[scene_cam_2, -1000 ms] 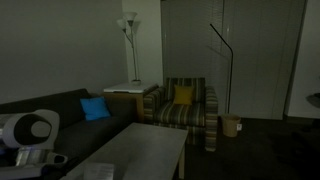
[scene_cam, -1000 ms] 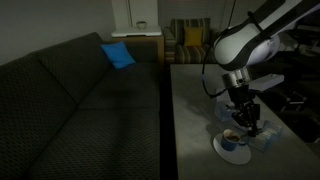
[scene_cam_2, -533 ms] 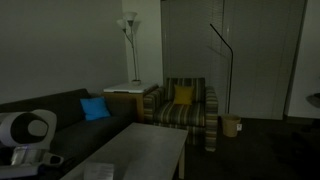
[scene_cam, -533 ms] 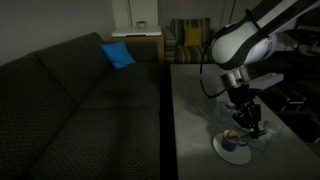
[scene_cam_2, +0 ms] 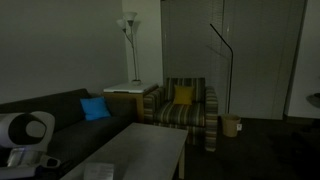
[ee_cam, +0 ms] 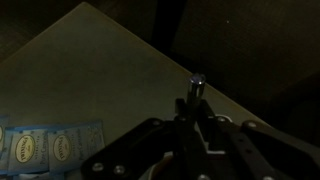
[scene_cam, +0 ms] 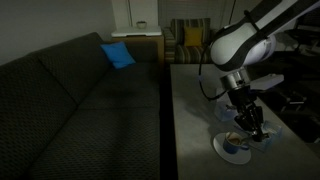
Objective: Use the spoon to stir in the cup
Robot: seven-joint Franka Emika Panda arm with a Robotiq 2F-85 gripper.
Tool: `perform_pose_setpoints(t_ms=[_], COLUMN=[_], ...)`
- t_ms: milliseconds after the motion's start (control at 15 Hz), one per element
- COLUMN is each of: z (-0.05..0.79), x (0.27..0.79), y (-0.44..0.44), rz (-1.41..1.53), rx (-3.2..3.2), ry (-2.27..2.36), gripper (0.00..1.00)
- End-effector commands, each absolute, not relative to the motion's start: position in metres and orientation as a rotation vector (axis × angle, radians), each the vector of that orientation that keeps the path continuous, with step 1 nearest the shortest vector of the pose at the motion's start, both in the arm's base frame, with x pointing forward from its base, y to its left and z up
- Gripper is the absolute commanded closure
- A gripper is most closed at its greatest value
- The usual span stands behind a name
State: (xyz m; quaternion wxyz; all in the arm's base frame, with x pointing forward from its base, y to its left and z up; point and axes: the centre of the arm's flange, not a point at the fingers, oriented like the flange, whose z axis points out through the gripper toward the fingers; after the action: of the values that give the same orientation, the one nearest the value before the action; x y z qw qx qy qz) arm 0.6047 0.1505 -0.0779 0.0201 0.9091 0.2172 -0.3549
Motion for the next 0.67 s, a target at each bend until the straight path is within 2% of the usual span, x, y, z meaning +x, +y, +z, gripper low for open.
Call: perform_pose_setpoints(t_ms=[0,333,400,467,600], z=[-0.0835,-0.0857,-0.0856,-0.0855,-0.0851], x=[0.6103,0.6083,0.6079,0.6073,0.6052], y=[0.1492,0.1510,0.1515,0.1521,0.1534], rz=[-1.118,-1.106,-1.105,-1.103,-1.100], rx=[2.817,2.823,2.825,2.825,2.826], ry=[0.710,0.748,0.754,0.760,0.771], gripper=[0.96,0.96,0.69,0.56,0.44])
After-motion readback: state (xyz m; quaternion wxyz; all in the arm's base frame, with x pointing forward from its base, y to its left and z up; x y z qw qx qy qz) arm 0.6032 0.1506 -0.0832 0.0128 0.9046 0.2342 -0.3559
